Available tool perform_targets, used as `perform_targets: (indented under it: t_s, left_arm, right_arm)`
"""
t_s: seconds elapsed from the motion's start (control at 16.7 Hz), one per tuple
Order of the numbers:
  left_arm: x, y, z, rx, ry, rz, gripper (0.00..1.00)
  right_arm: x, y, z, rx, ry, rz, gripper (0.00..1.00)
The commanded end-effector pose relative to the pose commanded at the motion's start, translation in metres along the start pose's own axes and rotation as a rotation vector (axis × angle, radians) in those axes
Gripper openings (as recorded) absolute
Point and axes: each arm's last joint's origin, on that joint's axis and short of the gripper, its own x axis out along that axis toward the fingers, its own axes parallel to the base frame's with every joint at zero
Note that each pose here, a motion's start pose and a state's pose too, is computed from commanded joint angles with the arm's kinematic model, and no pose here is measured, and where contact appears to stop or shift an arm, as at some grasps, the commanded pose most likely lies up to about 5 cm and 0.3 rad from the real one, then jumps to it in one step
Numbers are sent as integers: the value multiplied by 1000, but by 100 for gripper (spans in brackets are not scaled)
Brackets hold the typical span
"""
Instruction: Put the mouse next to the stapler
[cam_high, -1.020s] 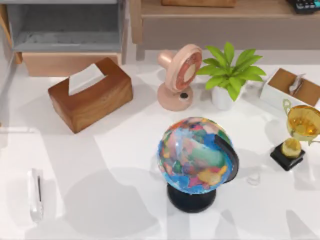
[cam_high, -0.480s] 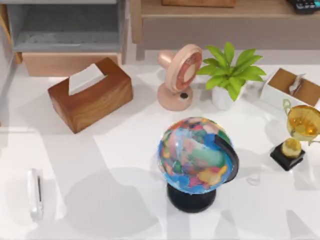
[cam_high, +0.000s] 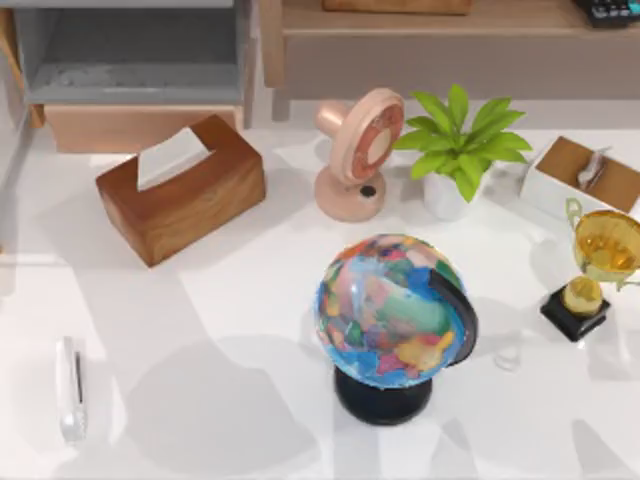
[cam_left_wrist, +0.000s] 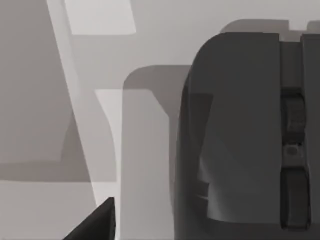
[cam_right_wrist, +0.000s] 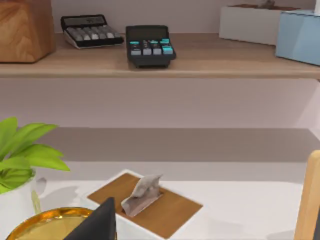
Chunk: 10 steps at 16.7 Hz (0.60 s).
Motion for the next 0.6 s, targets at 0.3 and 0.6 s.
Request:
perform_targets:
  t_s: [0.3,0.6]
  left_arm:
    - [14,-2,3,1,2,-1,100]
    - [14,-2,3,1,2,-1,85]
  right_arm:
    - [0,0,0,0,0,0,100]
    - [0,0,0,0,0,0,100]
